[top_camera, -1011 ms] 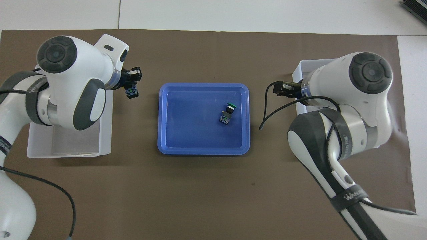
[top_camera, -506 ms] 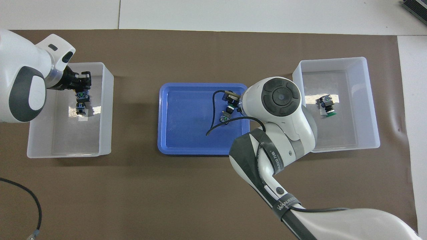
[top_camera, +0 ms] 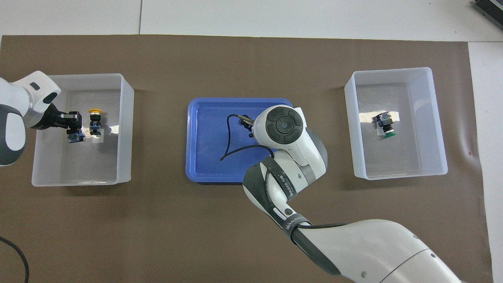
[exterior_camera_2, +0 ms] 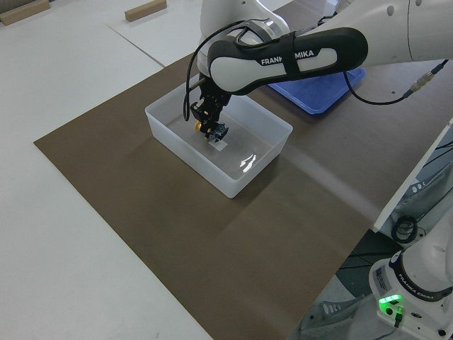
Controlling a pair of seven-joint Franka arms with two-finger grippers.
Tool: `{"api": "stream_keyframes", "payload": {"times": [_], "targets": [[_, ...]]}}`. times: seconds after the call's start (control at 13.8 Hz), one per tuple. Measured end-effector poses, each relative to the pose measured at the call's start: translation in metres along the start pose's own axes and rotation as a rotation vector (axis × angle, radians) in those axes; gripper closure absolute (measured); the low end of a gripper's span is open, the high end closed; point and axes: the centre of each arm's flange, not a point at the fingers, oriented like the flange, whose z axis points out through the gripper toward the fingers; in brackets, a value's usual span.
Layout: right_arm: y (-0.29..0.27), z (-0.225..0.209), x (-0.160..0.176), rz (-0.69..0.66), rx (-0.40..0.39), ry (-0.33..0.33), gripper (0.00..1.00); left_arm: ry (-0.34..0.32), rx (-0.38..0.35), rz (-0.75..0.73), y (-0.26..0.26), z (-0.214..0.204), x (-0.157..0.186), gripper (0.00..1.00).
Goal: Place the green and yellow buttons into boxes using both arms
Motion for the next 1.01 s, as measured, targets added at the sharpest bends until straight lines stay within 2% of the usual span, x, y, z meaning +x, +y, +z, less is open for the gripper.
{"api": "stream_keyframes", "payload": {"times": [0.14, 0.22, 0.36, 0.43, 0.58, 0.79, 1.01], "targets": [[0.004, 0.007, 0.001, 0.003, -0.012, -0.004, 0.0, 0.016, 0.001, 0.004, -0.001, -0.002, -0.001, 0.43], [0.005, 0.009, 0.002, 0.001, -0.017, -0.002, 0.0, 0.021, 0.001, 0.008, 0.001, -0.005, -0.001, 0.31], [0.007, 0.011, 0.001, -0.001, -0.023, -0.002, 0.23, 0.039, 0.001, 0.017, 0.006, -0.015, 0.003, 0.05], [0.008, 0.012, 0.0, -0.002, -0.026, -0.003, 0.34, 0.041, 0.001, 0.021, 0.008, -0.024, 0.005, 0.0], [0.009, 0.014, -0.001, -0.002, -0.03, -0.006, 0.59, 0.011, -0.003, 0.027, 0.011, -0.051, 0.01, 0.0], [0.005, 0.001, 0.002, -0.001, -0.017, 0.003, 0.59, -0.045, -0.01, 0.032, 0.029, -0.107, 0.016, 0.0], [0.013, -0.067, 0.022, -0.004, -0.029, 0.02, 0.59, -0.065, -0.011, 0.02, 0.068, -0.146, 0.014, 0.0]]}}
